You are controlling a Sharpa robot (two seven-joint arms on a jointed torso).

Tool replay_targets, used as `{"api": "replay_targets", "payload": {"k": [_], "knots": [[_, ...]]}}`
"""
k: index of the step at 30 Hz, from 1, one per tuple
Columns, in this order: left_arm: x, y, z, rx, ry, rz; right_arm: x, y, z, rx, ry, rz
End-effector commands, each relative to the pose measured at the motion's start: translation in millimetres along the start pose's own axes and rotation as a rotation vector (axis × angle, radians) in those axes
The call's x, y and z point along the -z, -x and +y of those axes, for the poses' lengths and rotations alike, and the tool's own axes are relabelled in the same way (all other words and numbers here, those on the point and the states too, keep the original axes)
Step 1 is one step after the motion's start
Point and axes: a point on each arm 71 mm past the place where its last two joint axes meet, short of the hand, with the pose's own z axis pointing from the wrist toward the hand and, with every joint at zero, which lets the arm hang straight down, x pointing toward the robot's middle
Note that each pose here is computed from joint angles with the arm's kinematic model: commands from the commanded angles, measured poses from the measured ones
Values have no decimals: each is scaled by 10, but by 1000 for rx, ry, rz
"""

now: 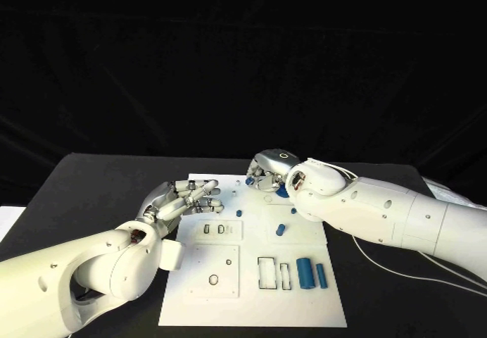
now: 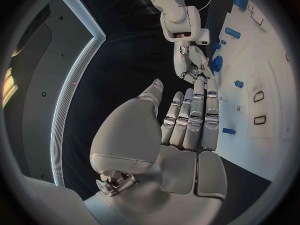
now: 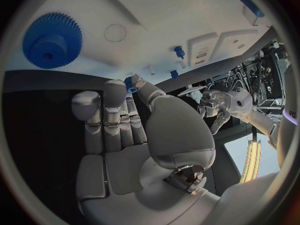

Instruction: Assemble the parts on the task board

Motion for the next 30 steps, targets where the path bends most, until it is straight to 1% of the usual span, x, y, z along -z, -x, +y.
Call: {"api": "replay_targets", "payload": {"k": [1,9,18,30], "knots": [[-3,-34,-11,12,-5,26,-44,15,1,18,-29,-34],[-2,-46,-13,13,-6,29,-135,-13,85,23,-20,-38],[-5,-48,-12,14,-6,30,-174,-35,144,23,-3,-28],[-9,-59,-12,15,-6,34,-226,-108,162,34,-5,26]]}}
